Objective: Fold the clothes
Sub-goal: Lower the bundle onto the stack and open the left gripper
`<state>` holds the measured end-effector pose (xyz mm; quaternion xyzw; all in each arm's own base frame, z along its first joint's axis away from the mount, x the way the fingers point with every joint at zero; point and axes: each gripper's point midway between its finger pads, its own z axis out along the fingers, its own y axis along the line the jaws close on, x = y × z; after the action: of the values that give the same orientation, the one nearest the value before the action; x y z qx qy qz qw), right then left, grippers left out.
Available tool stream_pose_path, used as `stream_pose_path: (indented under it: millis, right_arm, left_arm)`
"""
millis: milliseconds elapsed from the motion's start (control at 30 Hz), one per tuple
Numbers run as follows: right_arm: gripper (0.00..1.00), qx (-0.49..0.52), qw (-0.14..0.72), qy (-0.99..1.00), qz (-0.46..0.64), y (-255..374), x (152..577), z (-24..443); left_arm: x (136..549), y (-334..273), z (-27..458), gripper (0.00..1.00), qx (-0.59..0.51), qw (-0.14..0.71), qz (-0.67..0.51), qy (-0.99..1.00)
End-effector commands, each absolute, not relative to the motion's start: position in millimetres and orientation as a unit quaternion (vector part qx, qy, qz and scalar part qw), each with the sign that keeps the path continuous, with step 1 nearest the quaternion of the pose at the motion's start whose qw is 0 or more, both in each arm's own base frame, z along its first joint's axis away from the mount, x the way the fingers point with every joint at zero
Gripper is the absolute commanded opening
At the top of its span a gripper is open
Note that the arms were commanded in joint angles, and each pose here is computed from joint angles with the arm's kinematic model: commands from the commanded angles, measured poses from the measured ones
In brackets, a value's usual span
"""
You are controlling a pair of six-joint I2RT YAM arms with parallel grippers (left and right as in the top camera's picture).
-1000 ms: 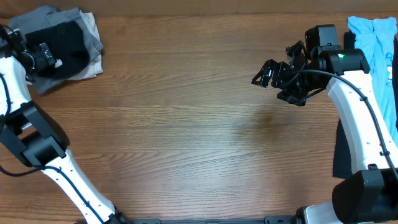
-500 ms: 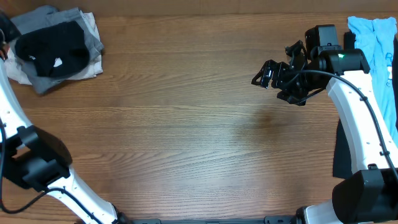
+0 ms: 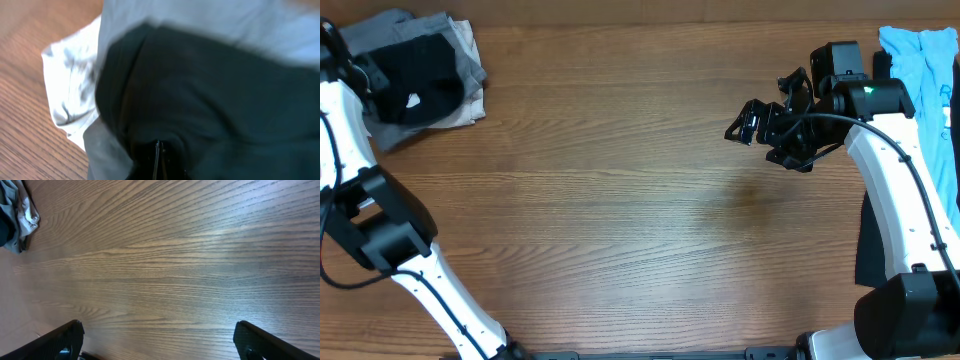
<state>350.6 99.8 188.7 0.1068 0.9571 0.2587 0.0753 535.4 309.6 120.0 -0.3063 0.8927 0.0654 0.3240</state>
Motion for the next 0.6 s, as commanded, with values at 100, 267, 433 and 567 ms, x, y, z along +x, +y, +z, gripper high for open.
stream_pose_path:
  millis: [100, 267, 433, 567]
  right_arm:
    - [1.0, 0.101, 0.08, 0.959, 0.252, 99, 352, 188]
    - [1.0, 0.101, 0.077, 0.959, 0.252, 99, 351, 187]
    - [1.0, 0.101, 0.076, 0.96, 0.252, 99, 351, 187]
    - [1.0, 0.101, 0.077, 0.959, 0.252, 99, 351, 187]
  left_arm:
    - [520, 327, 78, 0.04, -0.305, 0.275, 0.106, 0.906]
    - [515, 330, 92, 0.04, -0.309, 0.276, 0.118, 0.903]
    - [520, 326, 152, 0.04, -0.316, 0.33, 0.122, 0.881]
    - [524, 312, 209, 0.04, -0.339, 0.388, 0.096, 0.851]
